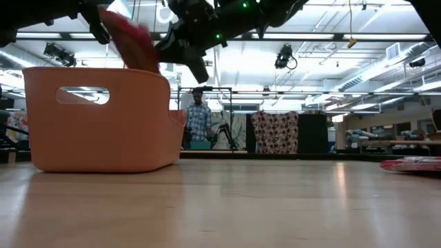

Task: Sort popcorn bags into baskets
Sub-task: Put the popcorn bag into the orange bin

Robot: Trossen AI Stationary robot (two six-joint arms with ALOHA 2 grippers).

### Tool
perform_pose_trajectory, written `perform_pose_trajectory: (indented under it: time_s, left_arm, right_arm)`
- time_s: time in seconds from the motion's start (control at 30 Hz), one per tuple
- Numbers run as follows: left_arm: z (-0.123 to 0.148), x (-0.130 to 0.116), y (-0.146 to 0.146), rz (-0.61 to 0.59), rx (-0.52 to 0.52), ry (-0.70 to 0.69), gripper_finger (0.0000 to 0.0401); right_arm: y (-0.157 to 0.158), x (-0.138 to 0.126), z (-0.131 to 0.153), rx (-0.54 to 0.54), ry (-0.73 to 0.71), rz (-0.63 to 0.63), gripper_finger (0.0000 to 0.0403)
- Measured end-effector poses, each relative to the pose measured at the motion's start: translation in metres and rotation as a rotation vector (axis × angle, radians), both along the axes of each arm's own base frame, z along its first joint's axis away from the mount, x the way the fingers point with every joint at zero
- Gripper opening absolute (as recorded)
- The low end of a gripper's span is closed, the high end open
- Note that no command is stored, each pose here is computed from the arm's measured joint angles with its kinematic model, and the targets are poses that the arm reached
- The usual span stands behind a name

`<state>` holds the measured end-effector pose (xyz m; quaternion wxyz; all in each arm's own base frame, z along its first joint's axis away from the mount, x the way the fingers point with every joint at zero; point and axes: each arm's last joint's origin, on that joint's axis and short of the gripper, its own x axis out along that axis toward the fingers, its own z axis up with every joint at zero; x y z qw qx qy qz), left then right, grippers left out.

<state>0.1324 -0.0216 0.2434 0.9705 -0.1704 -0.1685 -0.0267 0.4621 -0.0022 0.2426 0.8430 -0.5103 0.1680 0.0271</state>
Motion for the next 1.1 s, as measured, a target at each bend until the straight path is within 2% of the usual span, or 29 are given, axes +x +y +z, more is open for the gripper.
perform_pose_trajectory:
  time_s: [0.13, 0.3, 0.73, 0.83, 0.97, 1.1]
  left_arm:
    - [0.001, 0.000, 0.000, 0.001, -0.001, -0.009, 0.0105]
    - [0.003, -0.001, 0.000, 0.001, -0.004, -0.030, 0.0105]
    - [0.004, -0.002, 0.000, 0.009, 0.012, -0.046, 0.0105]
    - [0.004, -0.002, 0.000, 0.011, 0.016, -0.047, 0.0105]
    - [0.004, -0.002, 0.000, 0.010, 0.016, -0.048, 0.0105]
    - [0.005, -0.002, 0.000, 0.010, 0.016, -0.048, 0.0105]
  right_arm:
    - [-0.001, -0.002, -0.005, 0.064, 0.009, -0.012, 0.0005]
    - [0.001, -0.003, -0.010, 0.081, 0.025, 0.019, 0.0005]
    - [0.001, 0.004, -0.007, 0.146, -0.090, 0.066, 0.0005]
    - [0.001, 0.012, -0.022, 0.136, -0.063, 0.039, 0.0005]
    - [-0.002, 0.018, -0.042, 0.044, -0.016, -0.008, 0.0009]
    - [-0.004, 0.020, -0.047, 0.021, -0.004, -0.012, 0.0036]
